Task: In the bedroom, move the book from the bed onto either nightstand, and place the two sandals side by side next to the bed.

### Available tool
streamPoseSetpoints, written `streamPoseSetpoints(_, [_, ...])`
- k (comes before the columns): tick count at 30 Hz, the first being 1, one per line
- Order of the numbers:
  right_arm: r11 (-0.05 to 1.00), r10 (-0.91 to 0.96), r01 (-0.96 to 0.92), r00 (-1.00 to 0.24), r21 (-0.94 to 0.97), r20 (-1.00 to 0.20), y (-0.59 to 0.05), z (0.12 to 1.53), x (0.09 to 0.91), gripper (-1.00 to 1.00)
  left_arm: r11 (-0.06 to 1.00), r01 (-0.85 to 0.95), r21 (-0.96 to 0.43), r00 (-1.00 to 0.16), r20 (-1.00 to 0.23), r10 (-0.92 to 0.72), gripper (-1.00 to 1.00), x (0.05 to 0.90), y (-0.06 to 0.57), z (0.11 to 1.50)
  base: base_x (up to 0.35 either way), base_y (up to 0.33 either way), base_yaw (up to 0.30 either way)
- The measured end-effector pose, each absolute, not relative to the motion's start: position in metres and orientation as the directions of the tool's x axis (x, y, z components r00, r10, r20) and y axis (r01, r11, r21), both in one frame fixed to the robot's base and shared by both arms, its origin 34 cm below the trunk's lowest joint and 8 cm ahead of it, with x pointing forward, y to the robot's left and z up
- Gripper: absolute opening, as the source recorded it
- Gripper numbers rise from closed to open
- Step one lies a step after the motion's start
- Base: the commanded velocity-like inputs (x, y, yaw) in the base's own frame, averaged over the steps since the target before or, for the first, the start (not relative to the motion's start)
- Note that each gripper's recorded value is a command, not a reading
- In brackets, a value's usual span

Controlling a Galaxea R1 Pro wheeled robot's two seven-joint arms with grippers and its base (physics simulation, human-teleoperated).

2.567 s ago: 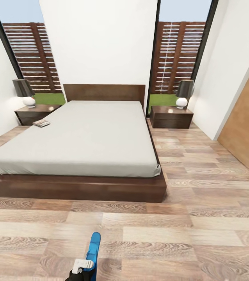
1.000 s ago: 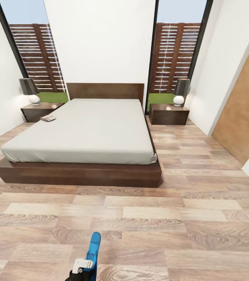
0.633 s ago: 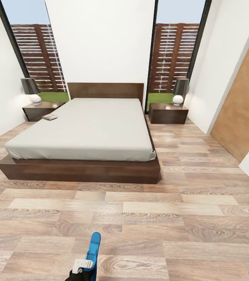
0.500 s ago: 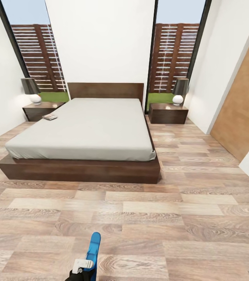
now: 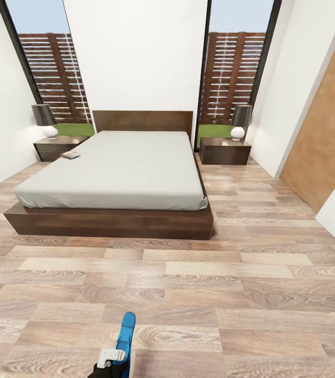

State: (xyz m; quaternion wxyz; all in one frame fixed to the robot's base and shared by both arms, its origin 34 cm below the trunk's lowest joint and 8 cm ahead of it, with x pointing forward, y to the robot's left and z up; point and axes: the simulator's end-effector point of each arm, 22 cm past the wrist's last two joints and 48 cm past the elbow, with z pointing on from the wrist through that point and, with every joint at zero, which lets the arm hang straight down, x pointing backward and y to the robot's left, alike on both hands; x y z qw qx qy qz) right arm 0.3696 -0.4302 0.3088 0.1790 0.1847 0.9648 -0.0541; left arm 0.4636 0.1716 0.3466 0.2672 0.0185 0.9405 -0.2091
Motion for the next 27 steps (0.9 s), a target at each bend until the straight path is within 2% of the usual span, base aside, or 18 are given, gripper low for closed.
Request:
streamPoseSetpoints(11, [0.926, 0.336, 0.375, -0.867, -0.039, -0.367, -0.4305, 0.3091, 0.3700, 1.00, 0.912, 0.146, -0.383, -0.857, -0.510, -0.077, -1.00, 0.4634, 0.1716, 0.3466, -0.007, 0.000, 0.000])
streamPoseSetpoints(18, [0.926, 0.336, 0.375, -0.868, -0.039, -0.367, -0.4305, 0.3089, 0.3700, 1.00, 0.912, 0.146, -0.383, -0.857, -0.510, -0.077, -1.00, 0.4635, 0.1716, 0.3465, -0.179, 0.000, 0.000])
streamPoseSetpoints(27, [0.926, 0.336, 0.375, -0.867, -0.039, -0.368, -0.4303, 0.3091, 0.3701, 1.00, 0.912, 0.147, -0.383, -0.857, -0.510, -0.077, -1.00, 0.4634, 0.1716, 0.3466, -0.020, 0.000, 0.000])
